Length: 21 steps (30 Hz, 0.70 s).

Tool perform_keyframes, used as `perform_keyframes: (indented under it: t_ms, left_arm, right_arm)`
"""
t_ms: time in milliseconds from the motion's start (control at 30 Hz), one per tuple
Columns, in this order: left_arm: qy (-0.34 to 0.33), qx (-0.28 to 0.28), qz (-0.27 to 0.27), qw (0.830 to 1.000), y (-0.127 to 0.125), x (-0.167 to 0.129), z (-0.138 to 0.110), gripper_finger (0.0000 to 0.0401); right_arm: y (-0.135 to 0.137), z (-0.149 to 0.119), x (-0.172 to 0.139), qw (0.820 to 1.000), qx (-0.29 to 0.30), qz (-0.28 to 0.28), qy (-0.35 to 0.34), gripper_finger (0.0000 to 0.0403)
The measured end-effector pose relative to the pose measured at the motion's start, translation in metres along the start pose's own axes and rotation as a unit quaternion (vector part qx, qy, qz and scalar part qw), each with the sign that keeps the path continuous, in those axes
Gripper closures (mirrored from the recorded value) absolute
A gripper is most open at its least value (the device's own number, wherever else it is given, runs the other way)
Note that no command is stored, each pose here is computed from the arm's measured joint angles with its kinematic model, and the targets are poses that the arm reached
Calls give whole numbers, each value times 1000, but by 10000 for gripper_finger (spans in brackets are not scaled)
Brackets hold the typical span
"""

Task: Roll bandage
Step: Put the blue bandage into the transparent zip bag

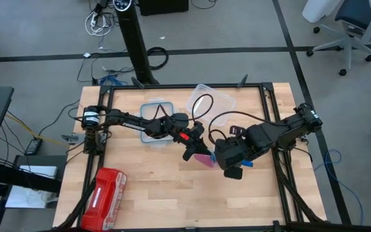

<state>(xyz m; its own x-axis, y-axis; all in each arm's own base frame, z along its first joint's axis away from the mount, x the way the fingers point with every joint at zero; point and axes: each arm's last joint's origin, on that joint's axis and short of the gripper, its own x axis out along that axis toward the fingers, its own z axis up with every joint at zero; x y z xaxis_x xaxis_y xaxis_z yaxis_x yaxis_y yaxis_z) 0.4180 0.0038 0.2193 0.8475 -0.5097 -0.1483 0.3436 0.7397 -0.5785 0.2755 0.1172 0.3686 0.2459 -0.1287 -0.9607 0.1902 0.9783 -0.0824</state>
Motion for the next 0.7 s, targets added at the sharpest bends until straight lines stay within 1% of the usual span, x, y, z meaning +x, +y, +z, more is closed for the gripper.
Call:
perform_keyframes:
  t_ms: [67, 200, 333, 700]
  left_arm:
    - [0, 0, -1, 1000, 0, 0, 0, 401]
    - [4, -1, -7, 1000, 0, 0, 0, 401]
    - [3, 1, -10, 1000, -1, 0, 0, 401]
    - [6, 1, -16, 1000, -1, 0, 0, 401]
  right_arm:
    - [-1, 0, 2, 1000, -11, 0, 7, 240]
    - [-3, 1, 7, 1000, -4, 6, 21, 236]
    - [0, -2, 16, 999, -8, 12, 36, 222]
    - [1, -6, 30, 998, -8, 1, 59, 132]
